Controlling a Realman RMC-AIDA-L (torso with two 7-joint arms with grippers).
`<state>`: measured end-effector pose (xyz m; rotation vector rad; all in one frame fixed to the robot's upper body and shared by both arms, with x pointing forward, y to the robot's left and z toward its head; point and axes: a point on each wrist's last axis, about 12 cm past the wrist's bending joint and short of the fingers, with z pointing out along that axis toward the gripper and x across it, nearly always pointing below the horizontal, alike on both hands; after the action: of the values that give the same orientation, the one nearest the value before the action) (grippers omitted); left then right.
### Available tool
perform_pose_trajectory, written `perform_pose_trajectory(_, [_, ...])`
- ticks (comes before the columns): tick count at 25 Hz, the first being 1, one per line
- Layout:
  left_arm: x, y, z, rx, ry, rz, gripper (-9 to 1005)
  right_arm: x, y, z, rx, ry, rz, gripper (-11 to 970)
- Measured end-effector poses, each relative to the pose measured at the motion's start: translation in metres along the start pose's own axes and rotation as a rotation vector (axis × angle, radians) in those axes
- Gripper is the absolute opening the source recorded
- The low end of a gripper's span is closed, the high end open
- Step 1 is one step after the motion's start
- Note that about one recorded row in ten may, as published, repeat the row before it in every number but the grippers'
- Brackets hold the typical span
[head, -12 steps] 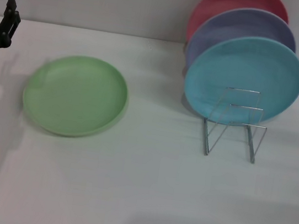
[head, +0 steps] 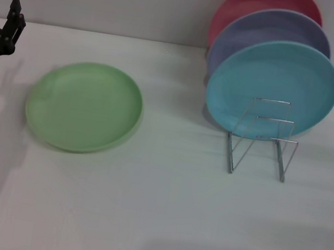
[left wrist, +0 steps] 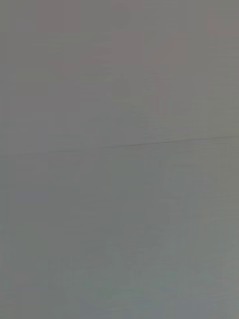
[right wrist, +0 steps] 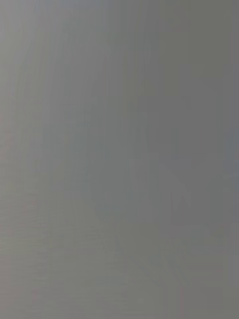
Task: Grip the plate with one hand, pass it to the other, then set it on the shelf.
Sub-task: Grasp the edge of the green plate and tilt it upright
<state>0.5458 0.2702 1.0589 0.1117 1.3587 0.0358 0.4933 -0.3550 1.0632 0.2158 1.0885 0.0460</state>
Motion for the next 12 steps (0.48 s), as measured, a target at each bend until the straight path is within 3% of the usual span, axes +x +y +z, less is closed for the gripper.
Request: perform_pose_trajectory(12, [0.0003,-0.0010,-0.0022,0.000,-0.002,-0.008,754,-0.0001,-0.0018,-0.0014,0.004,0.004,-0.006,683])
